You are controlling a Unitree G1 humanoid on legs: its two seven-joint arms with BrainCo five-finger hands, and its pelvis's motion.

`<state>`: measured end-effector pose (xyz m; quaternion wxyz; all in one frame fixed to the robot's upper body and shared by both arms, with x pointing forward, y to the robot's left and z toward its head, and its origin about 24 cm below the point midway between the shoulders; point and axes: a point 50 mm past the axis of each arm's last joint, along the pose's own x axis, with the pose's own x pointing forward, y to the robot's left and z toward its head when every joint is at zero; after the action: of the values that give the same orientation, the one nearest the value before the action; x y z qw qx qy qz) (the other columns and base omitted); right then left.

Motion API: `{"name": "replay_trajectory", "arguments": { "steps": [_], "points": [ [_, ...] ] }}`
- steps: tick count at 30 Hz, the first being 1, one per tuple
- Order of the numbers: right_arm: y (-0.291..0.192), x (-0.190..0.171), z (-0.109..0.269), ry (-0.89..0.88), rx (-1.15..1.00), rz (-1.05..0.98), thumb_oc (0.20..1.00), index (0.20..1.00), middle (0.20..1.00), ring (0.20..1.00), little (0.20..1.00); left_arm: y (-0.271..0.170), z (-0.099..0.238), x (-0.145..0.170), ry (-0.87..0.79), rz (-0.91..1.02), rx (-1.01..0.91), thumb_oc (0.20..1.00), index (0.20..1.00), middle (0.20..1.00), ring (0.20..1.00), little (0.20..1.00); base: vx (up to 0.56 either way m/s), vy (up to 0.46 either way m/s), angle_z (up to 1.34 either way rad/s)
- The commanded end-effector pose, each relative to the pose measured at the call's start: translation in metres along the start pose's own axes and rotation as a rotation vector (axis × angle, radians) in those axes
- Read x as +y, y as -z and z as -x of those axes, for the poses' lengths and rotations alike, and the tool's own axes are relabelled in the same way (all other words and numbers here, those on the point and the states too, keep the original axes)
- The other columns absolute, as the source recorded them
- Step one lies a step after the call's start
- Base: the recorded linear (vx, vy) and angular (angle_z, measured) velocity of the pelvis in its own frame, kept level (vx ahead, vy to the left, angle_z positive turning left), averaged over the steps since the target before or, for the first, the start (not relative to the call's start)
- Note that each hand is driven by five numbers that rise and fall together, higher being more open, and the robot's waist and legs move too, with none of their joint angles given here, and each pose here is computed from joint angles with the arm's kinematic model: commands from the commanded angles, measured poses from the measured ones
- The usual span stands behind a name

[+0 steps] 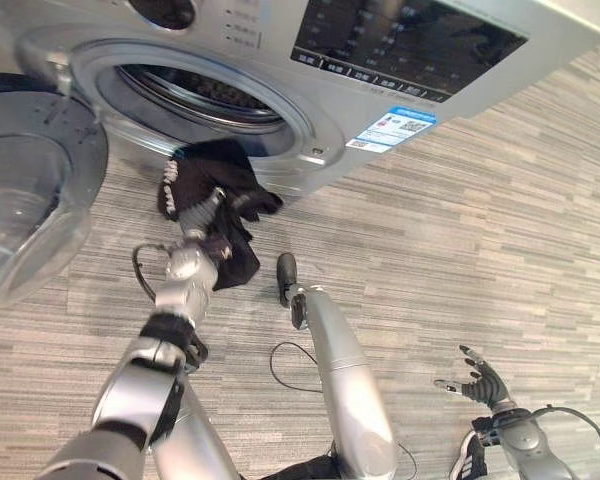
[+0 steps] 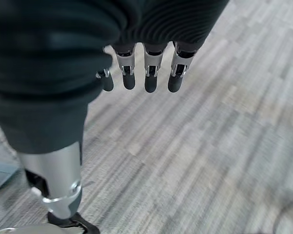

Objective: Grab the laundry basket,head to the washer,open it,put in the laundry and shut it.

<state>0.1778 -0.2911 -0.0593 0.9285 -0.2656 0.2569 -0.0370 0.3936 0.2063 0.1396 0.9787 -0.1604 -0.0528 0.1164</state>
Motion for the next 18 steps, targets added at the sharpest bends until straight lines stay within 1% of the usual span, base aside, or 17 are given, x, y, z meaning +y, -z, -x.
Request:
{"name": "replay_trajectory", "arguments": {
  "steps": [1, 4, 7, 8, 9, 10, 11, 12, 13, 14, 15, 16, 18],
  "points": [
    [0.006, 0.004, 0.002, -0.041, 0.019, -0.006, 1.000, 1.000, 1.000, 1.000, 1.000, -0.077, -0.022, 0.002, -0.049, 0.026, -0.214, 0.200, 0.200, 0.200, 0.200, 0.200, 0.04, 0.083, -0.31],
    [0.008, 0.007, 0.001, -0.070, 0.033, 0.009, 1.000, 1.000, 1.000, 1.000, 1.000, -0.118, -0.031, 0.005, -0.081, 0.063, -0.273, 0.200, 0.200, 0.200, 0.200, 0.200, 0.04, 0.042, -0.50],
    [0.007, 0.008, 0.000, -0.077, 0.032, 0.003, 1.000, 1.000, 1.000, 1.000, 1.000, -0.176, -0.032, -0.004, -0.082, 0.053, -0.399, 0.200, 0.200, 0.200, 0.200, 0.200, 0.04, 0.022, -0.18],
    [0.007, 0.008, -0.001, -0.078, 0.036, 0.006, 1.000, 1.000, 1.000, 1.000, 1.000, -0.191, -0.031, -0.008, -0.081, 0.043, -0.431, 0.200, 0.200, 0.200, 0.200, 0.200, 0.06, 0.015, -0.33],
    [0.003, 0.009, -0.003, -0.086, 0.022, 0.001, 1.000, 1.000, 1.000, 1.000, 1.000, -0.235, -0.024, -0.018, -0.066, 0.033, -0.528, 0.200, 0.200, 0.200, 0.200, 0.200, 0.05, 0.016, -0.34],
    [0.002, 0.009, -0.004, -0.086, 0.021, 0.000, 1.000, 1.000, 1.000, 1.000, 1.000, -0.235, -0.024, -0.018, -0.065, 0.032, -0.529, 0.200, 0.200, 0.200, 0.200, 0.200, 0.06, 0.023, -0.23],
    [0.000, 0.008, -0.005, -0.089, 0.017, -0.002, 1.000, 1.000, 1.000, 1.000, 1.000, -0.270, -0.013, -0.032, -0.029, 0.031, -0.621, 0.200, 0.200, 0.200, 0.200, 0.200, 0.03, 0.006, -0.09],
    [-0.001, 0.009, -0.006, -0.089, 0.014, -0.006, 1.000, 1.000, 1.000, 1.000, 1.000, -0.272, -0.012, -0.033, -0.028, 0.030, -0.625, 0.200, 0.200, 0.200, 0.200, 0.200, 0.04, 0.008, -0.05],
    [-0.003, 0.008, -0.007, -0.081, 0.004, -0.019, 1.000, 1.000, 1.000, 1.000, 1.000, -0.287, -0.005, -0.045, 0.021, 0.042, -0.678, 1.000, 1.000, 1.000, 1.000, 1.000, 0.02, -0.005, -0.11],
    [-0.007, 0.007, -0.009, -0.078, -0.011, -0.018, 1.000, 1.000, 1.000, 1.000, 1.000, -0.286, -0.005, -0.047, 0.021, 0.029, -0.674, 1.000, 1.000, 1.000, 1.000, 1.000, 0.03, -0.015, -0.10],
    [-0.016, 0.004, -0.011, -0.069, -0.047, -0.016, 1.000, 1.000, 1.000, 1.000, 1.000, -0.282, -0.008, -0.045, -0.006, -0.113, -0.660, 1.000, 1.000, 1.000, 1.000, 1.000, 0.02, -0.017, -0.10],
    [-0.016, 0.004, -0.011, -0.069, -0.047, -0.016, 1.000, 1.000, 1.000, 1.000, 1.000, -0.282, -0.008, -0.045, -0.007, -0.115, -0.661, 1.000, 1.000, 1.000, 1.000, 1.000, 0.02, -0.012, -0.05],
    [-0.017, 0.005, -0.012, -0.071, -0.057, 0.026, 1.000, 1.000, 1.000, 1.000, 1.000, -0.259, -0.019, -0.041, -0.037, -0.235, -0.561, 1.000, 1.000, 1.000, 1.000, 1.000, 0.01, -0.013, -0.07]
  ]
}}
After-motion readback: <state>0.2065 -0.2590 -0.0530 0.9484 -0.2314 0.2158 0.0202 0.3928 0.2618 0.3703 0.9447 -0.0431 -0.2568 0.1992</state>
